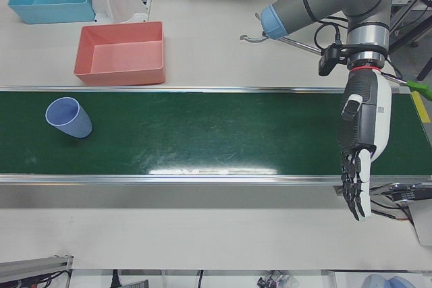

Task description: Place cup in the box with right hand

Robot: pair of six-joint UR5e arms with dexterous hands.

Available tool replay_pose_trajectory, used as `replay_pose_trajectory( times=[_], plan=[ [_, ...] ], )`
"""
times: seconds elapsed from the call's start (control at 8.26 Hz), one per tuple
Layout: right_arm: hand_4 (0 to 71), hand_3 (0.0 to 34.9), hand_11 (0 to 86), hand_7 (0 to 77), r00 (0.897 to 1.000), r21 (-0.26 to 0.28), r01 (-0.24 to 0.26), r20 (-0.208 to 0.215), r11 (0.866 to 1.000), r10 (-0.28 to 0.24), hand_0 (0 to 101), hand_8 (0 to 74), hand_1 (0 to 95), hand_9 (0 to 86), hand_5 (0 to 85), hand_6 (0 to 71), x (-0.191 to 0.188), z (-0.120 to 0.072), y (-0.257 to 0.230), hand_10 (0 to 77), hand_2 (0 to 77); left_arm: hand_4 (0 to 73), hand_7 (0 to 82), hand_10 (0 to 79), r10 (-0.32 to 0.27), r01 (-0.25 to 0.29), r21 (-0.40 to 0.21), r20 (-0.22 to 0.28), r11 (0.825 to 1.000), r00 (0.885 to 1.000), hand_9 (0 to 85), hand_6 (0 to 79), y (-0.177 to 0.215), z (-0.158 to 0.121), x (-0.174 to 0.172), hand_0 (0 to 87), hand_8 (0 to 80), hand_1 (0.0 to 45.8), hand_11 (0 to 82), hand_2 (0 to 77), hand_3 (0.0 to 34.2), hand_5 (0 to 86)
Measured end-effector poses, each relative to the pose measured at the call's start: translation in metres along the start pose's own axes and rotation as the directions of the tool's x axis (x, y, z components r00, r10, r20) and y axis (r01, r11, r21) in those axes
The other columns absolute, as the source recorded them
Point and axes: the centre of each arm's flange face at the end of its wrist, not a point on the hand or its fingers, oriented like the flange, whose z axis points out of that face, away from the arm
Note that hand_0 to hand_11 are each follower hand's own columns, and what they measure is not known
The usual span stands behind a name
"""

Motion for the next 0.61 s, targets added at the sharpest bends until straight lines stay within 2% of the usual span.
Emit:
replay_pose_trajectory(
  times=[0.61],
  plan=[
    [49.1, 0.0, 18.5, 69.8, 1.000, -0.002, -0.004, -0.006, 1.000, 0.004, 56, 15.8, 10.9, 35.5, 6.0, 20.2, 0.0047, 0.0012, 0.0004, 12.0, 0.5, 0.0, 0.0, 0.0, 0.000, 0.000, 0.002, 0.000, 1.000, 1.000, 0.5, 0.0, -0.0009, -0.0003, 0.0001, 0.0, 0.0, 0.5, 0.0, 0.5, 0.0, 0.0]
  ],
)
